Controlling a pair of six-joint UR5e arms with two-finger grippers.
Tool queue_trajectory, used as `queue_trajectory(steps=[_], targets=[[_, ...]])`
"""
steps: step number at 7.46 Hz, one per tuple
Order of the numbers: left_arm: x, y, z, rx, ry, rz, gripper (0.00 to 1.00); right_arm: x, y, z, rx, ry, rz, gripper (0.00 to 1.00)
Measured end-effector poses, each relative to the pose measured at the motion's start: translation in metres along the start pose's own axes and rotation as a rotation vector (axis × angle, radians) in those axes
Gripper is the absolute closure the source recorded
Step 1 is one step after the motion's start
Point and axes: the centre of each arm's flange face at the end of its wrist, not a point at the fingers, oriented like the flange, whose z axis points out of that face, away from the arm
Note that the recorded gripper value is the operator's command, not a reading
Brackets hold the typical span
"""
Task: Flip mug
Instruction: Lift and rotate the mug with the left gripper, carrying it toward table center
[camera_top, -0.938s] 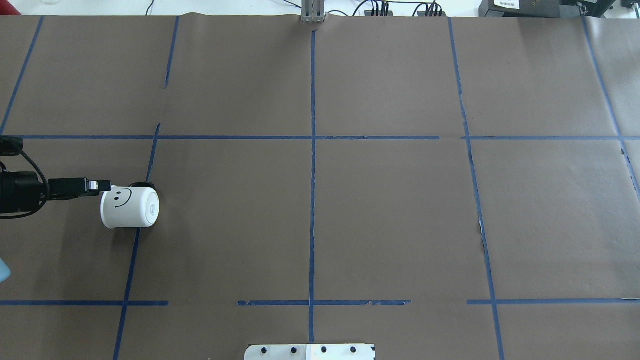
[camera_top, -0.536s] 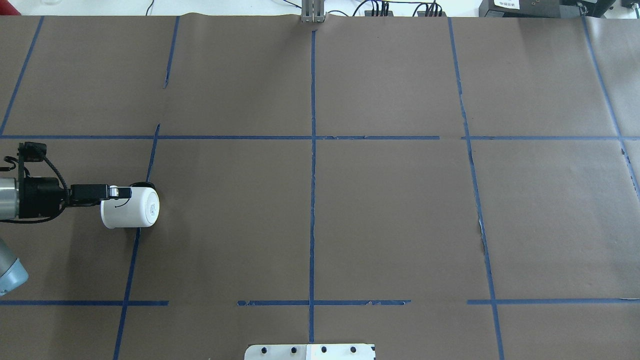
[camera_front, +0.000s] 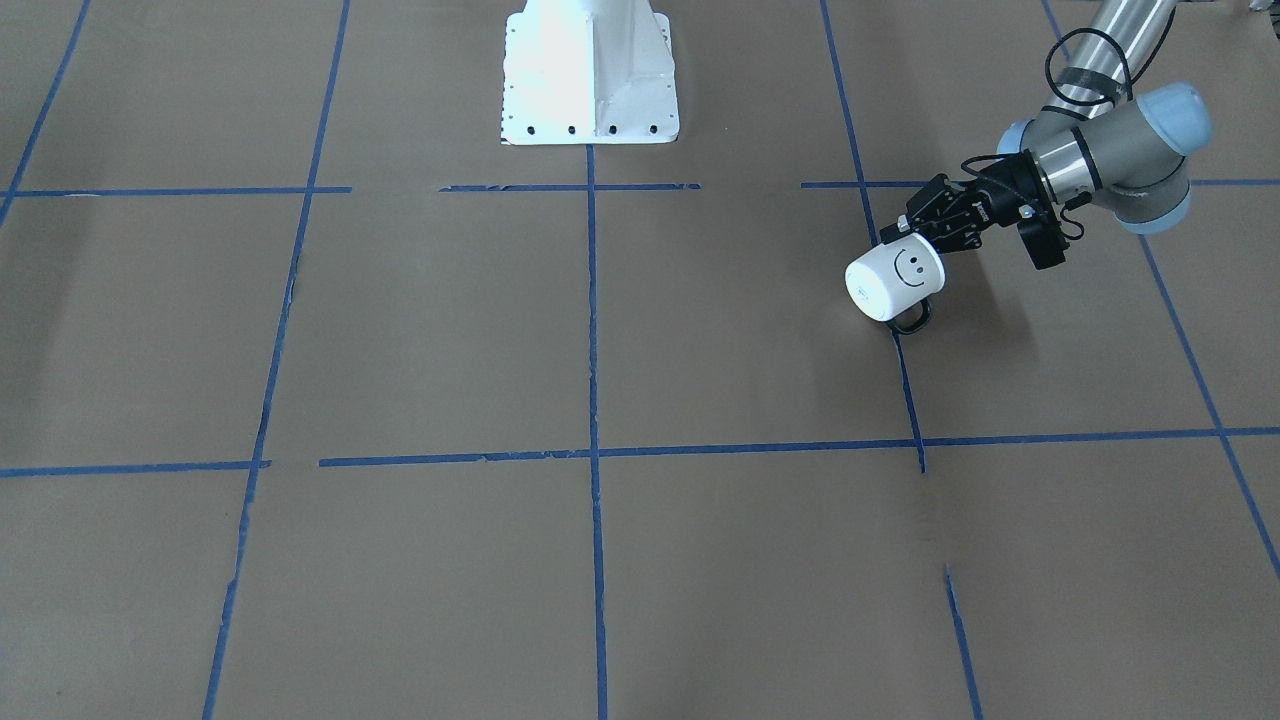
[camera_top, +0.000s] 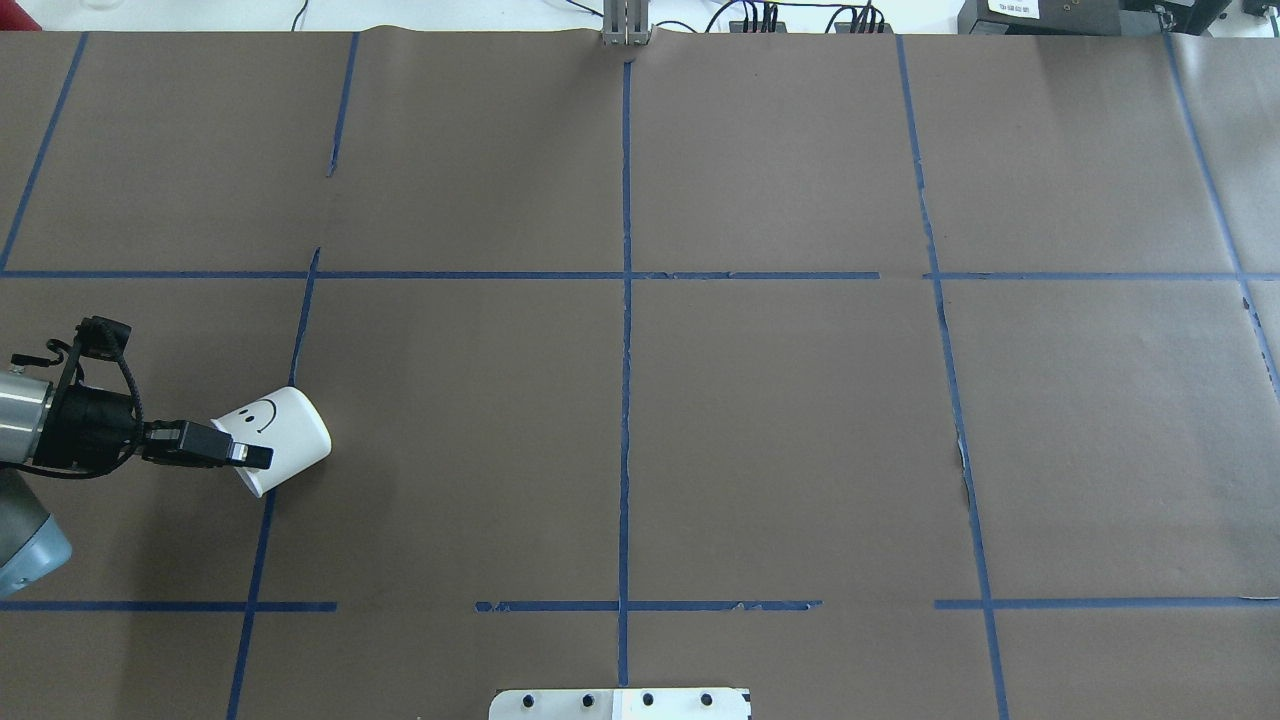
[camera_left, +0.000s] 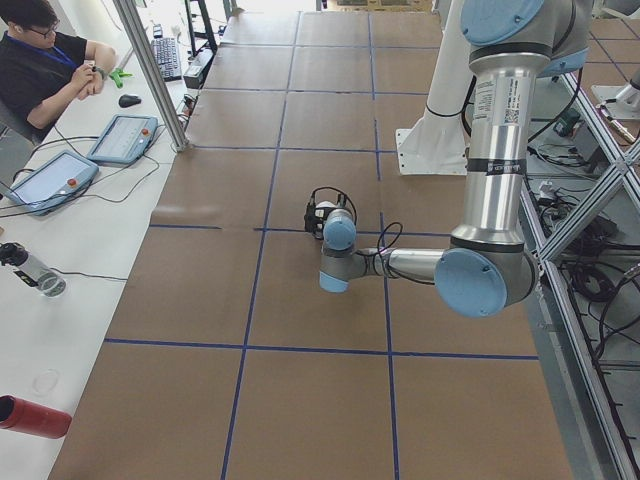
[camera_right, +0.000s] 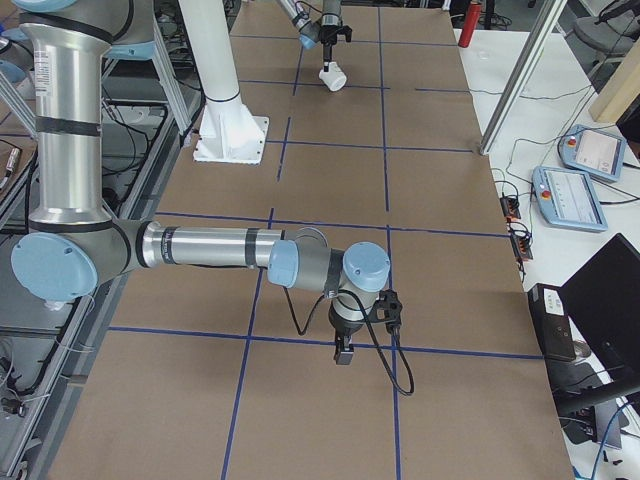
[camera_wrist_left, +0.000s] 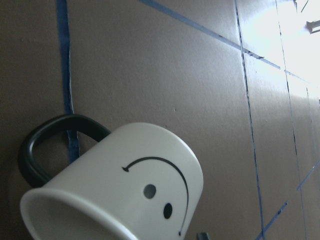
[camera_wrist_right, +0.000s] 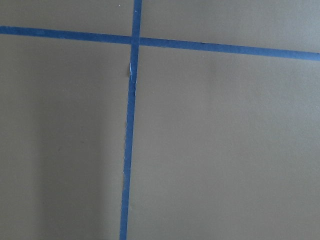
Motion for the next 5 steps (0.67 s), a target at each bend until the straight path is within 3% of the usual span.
queue_trajectory(steps=[3,5], targets=[[0.063,-0.022,0.026,-0.023,0.094,-0.076,1.0,0.0,0.0,0.0,0.0,0.0,0.0,0.0],[0.091,-0.036,0.043,-0.061,0.042,-0.143,1.0,0.0,0.0,0.0,0.0,0.0,0.0,0.0]])
